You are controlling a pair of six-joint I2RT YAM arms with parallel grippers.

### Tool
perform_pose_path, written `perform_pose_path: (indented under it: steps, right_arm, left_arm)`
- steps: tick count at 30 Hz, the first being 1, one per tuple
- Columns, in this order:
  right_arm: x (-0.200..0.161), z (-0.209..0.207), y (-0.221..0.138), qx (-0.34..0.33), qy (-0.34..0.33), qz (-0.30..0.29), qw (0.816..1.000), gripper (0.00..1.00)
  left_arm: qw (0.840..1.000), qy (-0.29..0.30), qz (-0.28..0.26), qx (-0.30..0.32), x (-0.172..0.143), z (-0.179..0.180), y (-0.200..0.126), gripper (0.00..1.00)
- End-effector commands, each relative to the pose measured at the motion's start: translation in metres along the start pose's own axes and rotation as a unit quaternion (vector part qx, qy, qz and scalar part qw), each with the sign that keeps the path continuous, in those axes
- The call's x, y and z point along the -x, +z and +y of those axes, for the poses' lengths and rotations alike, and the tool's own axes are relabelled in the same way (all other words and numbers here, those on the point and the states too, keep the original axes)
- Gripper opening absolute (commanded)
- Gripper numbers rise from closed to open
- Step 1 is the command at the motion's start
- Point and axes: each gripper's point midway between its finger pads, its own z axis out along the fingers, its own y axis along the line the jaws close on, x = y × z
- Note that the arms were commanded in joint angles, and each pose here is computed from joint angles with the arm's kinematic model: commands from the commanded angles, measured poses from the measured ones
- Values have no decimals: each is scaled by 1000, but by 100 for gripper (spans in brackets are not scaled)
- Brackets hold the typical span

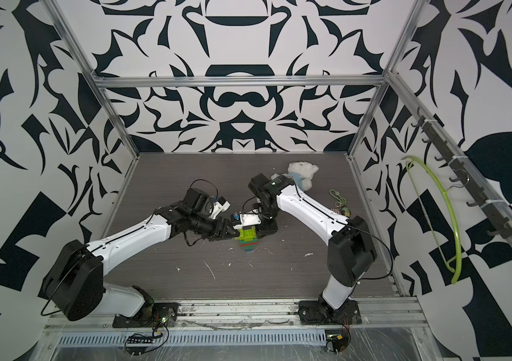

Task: Assemble a carrot with lego
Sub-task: Assemble the lego brick with the lego brick, then adjust the lego brick at the center of the board.

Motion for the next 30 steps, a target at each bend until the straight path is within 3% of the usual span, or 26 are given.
perform_pose_path:
  steps: [1,4,6,12,17,21,27,30]
  right_arm:
    - [8,4,-9,-7,-5,-23,1000,56]
    - [14,4,-16,-19,-7,-40,999,58]
    - [16,2,-21,-28,-1,-56,998,65]
    - [29,-5,-57,-74,59,-149,984,64]
    - [31,-14,-84,-133,168,-257,943,64]
    - [26,-5,-66,-138,209,-348,904,68]
    - [6,-16,-41,-155,255,-405,864,72]
    - [2,-18,-28,-154,253,-411,862,72]
  left_arm:
    - [1000,-2,0,5,3,-4,-4,57]
    - [1000,-2,0,4,4,-5,-4,57]
    - [1000,-1,-3,3,5,-7,-5,57]
    - [1000,10,-13,-11,11,-21,-12,62]
    - [998,44,-38,-23,21,-39,-25,68]
    - [996,59,-72,0,32,-34,-44,70]
    - [994,61,-94,10,43,-33,-67,70]
    - [993,61,-100,11,45,-33,-72,70]
